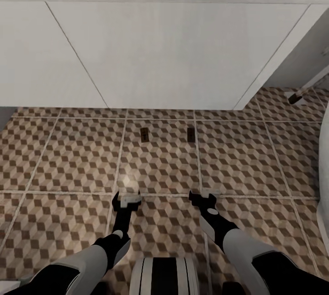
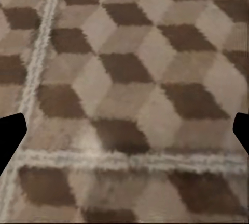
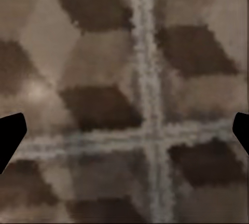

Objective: Take the four mousetraps from the cabinet in the bathroom and place them on the bathroom floor. Make sure all four end up on the same floor surface, and ensure that at least two of them are either under or directly next to the same bathroom sink.

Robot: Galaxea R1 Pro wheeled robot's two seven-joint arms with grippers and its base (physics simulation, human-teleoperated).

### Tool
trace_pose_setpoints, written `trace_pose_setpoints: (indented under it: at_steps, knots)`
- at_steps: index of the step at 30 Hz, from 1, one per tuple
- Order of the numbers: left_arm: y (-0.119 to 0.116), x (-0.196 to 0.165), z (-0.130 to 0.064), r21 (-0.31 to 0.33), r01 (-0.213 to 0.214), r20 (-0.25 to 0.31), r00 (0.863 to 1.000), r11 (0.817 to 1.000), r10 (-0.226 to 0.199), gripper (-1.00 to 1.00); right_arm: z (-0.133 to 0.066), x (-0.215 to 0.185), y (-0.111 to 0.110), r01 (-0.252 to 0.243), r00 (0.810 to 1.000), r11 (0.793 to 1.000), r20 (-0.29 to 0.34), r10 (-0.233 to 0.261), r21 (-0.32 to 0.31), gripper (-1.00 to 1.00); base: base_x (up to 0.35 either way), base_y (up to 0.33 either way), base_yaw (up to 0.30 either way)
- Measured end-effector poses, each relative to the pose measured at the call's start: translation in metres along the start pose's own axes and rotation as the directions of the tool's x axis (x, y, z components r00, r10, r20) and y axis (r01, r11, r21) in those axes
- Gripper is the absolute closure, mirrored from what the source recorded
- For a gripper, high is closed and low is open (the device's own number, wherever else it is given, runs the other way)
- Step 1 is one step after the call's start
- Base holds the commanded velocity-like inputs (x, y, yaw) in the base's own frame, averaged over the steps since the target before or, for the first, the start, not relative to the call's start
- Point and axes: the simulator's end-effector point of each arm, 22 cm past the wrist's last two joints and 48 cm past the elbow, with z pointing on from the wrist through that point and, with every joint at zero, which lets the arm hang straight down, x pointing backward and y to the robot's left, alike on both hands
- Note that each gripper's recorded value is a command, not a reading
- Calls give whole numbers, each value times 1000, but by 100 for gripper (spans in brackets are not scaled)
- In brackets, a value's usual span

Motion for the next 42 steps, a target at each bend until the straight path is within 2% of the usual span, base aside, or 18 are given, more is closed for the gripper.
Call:
trace_pose_setpoints:
  at_steps: [17,42]
  knots:
    - [2,2,-1,-9,7,-8,1000,1000,-7,-100,0,-1,1,3,1000,1000,2,-3,-1,-100,-25,0,0]
    - [3,32,-12,-15,-9,-99,995,1000,8,-100,0,-1,-1,9,1000,1000,3,-9,13,-100,0,0,0]
